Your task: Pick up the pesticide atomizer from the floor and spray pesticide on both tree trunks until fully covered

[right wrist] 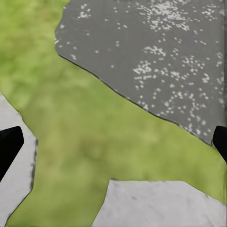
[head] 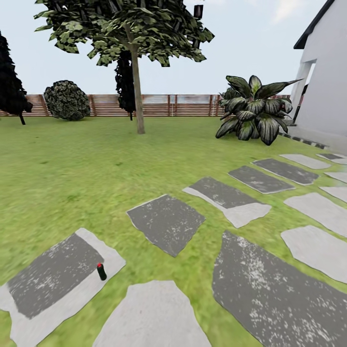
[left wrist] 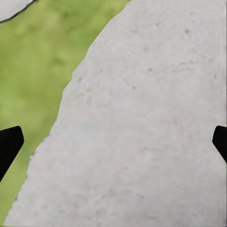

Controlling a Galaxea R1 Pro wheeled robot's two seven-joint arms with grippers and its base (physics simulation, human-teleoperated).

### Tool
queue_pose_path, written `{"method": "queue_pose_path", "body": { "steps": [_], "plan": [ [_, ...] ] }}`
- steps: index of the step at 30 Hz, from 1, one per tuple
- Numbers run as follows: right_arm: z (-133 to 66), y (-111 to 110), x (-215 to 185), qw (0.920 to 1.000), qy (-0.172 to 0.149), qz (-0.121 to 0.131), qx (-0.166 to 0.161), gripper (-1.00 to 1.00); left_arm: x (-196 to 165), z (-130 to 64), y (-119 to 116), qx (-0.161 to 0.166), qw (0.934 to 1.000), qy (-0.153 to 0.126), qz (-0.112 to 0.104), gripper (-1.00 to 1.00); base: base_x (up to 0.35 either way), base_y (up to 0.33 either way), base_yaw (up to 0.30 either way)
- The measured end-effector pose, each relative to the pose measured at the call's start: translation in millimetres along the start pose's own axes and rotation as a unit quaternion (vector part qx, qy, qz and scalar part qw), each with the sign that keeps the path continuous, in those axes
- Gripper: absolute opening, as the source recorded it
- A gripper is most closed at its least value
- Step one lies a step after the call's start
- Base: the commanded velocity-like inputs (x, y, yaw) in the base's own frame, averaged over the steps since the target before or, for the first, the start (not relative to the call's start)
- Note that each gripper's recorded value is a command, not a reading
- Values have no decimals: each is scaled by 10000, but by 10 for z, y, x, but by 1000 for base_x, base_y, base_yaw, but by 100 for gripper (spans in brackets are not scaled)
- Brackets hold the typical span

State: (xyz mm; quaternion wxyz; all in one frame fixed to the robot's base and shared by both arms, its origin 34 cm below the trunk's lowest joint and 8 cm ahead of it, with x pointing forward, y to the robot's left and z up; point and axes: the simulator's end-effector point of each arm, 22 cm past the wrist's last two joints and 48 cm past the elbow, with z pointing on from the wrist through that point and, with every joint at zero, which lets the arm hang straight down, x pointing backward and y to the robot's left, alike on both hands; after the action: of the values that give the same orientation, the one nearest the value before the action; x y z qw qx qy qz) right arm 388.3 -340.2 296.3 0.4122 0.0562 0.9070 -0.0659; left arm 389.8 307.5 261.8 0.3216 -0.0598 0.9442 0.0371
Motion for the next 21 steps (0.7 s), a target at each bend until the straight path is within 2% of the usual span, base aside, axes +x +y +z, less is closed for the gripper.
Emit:
{"method": "queue_pose_path", "body": {
  "steps": [7, 21],
  "plan": [
    [0, 0, 0, 10000, 0, -1, 0, 100, 0, 0, 0, 0, 10000, 0, 0, 100, 243, -234, 67],
    [0, 6, 0, 10000, 0, -3, -5, 100, 0, 0, 0, -1, 10000, -1, -2, 100, 243, -234, 260]
  ]
}}
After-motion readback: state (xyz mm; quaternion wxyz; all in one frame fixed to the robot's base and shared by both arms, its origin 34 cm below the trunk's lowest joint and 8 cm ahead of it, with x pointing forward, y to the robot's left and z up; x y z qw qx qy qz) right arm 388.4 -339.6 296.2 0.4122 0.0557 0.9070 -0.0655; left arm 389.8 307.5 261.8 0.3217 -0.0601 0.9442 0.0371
